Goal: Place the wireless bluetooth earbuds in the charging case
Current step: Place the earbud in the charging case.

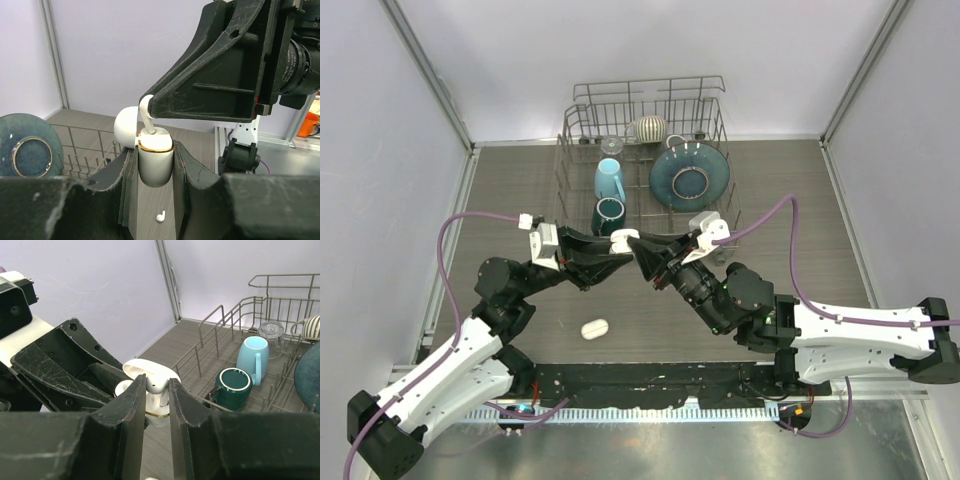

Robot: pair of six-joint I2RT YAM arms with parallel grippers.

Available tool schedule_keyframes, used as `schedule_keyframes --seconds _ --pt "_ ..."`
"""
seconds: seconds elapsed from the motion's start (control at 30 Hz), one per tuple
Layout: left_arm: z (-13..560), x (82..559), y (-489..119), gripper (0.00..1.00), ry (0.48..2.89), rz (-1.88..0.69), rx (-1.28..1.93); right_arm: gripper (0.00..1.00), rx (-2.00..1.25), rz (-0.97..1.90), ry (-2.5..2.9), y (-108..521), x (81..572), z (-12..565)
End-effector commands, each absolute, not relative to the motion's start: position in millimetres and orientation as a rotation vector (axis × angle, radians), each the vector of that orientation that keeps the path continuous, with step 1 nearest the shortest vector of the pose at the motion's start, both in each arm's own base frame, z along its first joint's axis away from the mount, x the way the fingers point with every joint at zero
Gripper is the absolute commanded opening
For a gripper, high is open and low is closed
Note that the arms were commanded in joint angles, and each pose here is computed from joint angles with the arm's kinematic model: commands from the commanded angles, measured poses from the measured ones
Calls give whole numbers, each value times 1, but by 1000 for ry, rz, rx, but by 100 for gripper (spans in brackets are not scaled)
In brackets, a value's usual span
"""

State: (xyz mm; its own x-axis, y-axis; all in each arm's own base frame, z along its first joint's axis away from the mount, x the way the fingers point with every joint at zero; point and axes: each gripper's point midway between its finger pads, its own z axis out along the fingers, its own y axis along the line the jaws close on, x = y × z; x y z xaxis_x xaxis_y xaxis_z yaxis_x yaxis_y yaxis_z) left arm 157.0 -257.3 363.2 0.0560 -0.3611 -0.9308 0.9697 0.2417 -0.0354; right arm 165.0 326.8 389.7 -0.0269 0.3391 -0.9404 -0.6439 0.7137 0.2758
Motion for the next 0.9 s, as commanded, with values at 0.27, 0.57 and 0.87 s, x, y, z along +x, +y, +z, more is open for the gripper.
schedule_keyframes --seconds 0.27,0.57,0.87 --pt "414 164 -237 0 881 -1094 607 1 -479 861 1411 344 142 371" --pt "413 170 -234 0 889 -1074 566 4 -463 872 1404 340 141 375" --pt "400 173 -241 0 930 -1080 602 77 -266 962 1369 300 144 424"
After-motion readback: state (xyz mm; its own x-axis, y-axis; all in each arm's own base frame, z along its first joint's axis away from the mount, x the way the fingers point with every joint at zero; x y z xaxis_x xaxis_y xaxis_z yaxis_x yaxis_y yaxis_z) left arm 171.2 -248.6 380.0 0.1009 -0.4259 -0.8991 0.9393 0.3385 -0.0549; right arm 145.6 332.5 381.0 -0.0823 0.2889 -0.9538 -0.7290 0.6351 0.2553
